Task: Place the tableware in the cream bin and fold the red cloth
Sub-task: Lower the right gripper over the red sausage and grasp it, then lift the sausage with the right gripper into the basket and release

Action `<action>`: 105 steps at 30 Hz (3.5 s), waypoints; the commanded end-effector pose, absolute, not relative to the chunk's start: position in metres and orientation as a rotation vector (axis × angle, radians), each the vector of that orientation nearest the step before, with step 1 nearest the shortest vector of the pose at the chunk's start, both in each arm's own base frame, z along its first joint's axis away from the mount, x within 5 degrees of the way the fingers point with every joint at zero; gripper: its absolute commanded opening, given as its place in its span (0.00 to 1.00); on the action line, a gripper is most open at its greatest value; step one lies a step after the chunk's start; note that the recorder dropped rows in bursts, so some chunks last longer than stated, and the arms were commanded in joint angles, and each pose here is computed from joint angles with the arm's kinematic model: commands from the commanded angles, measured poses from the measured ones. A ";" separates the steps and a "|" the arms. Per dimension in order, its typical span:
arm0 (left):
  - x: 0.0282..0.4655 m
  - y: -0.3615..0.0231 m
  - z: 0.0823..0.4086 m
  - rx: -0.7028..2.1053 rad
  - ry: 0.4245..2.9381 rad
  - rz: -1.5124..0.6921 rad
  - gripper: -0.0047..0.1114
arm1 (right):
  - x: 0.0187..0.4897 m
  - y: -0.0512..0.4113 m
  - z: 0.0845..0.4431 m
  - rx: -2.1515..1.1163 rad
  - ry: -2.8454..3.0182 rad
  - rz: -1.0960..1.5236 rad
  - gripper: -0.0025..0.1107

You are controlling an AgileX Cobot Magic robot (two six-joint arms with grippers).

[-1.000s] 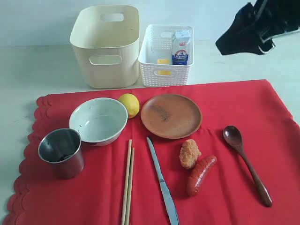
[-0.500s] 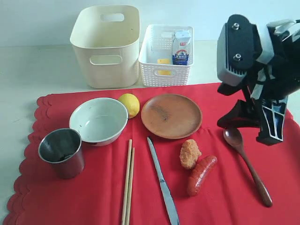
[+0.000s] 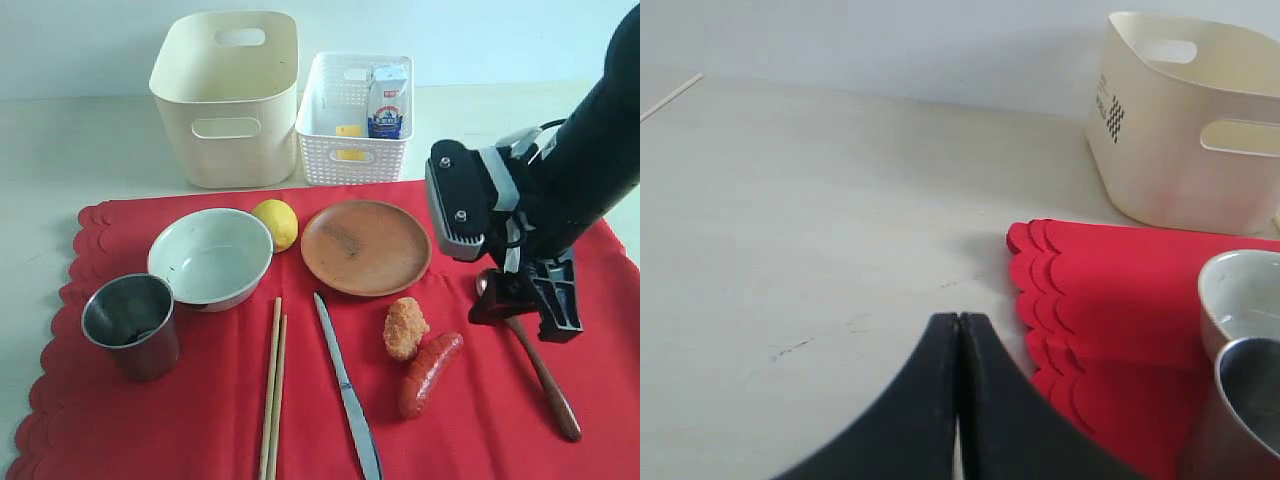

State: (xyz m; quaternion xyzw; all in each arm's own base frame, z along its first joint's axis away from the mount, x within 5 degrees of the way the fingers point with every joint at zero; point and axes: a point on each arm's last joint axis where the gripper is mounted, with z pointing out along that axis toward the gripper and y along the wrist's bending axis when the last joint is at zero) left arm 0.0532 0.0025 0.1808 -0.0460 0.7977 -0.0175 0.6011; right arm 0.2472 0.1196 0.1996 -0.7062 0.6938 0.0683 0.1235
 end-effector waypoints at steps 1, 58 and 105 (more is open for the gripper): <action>0.053 0.003 0.181 -0.102 1.836 -0.037 0.04 | 0.251 0.120 0.181 -2.159 1.986 0.235 0.55; 0.053 0.003 0.181 -0.102 1.836 -0.037 0.04 | 0.249 0.144 0.115 -2.359 2.023 0.382 0.19; 0.053 0.003 0.181 -0.102 1.836 -0.037 0.04 | 0.255 0.156 0.264 -1.112 2.268 0.437 0.02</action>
